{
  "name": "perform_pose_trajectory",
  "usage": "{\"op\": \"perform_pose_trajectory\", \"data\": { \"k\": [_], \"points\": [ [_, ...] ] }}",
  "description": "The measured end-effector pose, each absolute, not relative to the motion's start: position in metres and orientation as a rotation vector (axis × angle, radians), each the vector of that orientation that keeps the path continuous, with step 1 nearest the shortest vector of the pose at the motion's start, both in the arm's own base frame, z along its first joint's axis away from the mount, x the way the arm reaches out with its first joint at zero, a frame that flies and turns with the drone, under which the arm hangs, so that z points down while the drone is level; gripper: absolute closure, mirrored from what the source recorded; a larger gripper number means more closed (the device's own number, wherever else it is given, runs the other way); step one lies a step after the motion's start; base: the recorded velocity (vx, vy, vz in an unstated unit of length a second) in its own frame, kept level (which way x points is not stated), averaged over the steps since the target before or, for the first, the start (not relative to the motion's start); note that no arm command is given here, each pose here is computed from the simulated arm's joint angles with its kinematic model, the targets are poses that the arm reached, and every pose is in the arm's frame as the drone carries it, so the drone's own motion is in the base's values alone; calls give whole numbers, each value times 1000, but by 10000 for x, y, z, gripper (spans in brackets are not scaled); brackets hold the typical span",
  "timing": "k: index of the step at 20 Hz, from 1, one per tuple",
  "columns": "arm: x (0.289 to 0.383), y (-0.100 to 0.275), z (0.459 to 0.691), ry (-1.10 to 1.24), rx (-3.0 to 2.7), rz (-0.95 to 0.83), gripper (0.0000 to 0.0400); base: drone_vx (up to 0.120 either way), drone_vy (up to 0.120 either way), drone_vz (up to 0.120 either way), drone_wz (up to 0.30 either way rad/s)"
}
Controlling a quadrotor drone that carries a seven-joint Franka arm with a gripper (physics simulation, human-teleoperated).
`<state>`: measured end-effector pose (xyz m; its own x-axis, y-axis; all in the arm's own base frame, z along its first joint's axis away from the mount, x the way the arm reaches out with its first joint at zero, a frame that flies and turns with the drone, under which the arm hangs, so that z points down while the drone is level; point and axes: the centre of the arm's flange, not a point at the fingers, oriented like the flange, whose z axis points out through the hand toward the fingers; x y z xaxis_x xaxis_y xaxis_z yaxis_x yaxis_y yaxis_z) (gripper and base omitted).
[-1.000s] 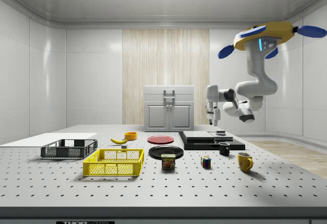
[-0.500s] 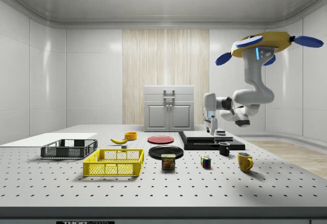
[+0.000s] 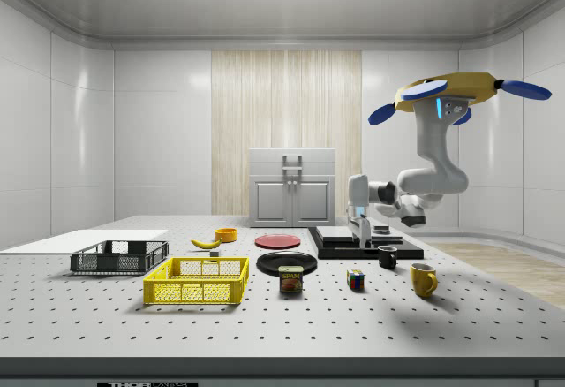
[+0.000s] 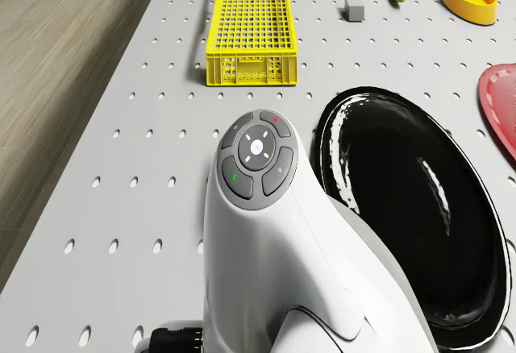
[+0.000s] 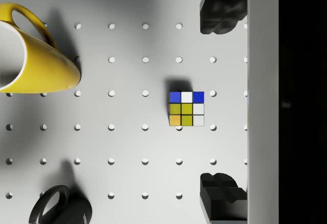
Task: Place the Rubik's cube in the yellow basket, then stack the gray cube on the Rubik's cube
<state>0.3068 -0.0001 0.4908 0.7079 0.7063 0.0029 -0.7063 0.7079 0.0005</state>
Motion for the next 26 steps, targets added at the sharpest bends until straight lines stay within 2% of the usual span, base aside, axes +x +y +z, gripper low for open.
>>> {"op": "perform_pose_trajectory", "data": {
  "k": [14, 17, 22, 26],
  "points": [
    [3068, -1, 4907, -2, 1, 785, 0, 0, 0, -120, 0],
    [3068, -1, 4907, -2, 1, 785, 0, 0, -53, -120, 0],
    [3068, -1, 4956, -2, 1, 785, 0, 0, 0, 0, 0],
    [3116, -1, 5030, -2, 1, 785, 0, 0, 0, 0, 0]
  ]
}}
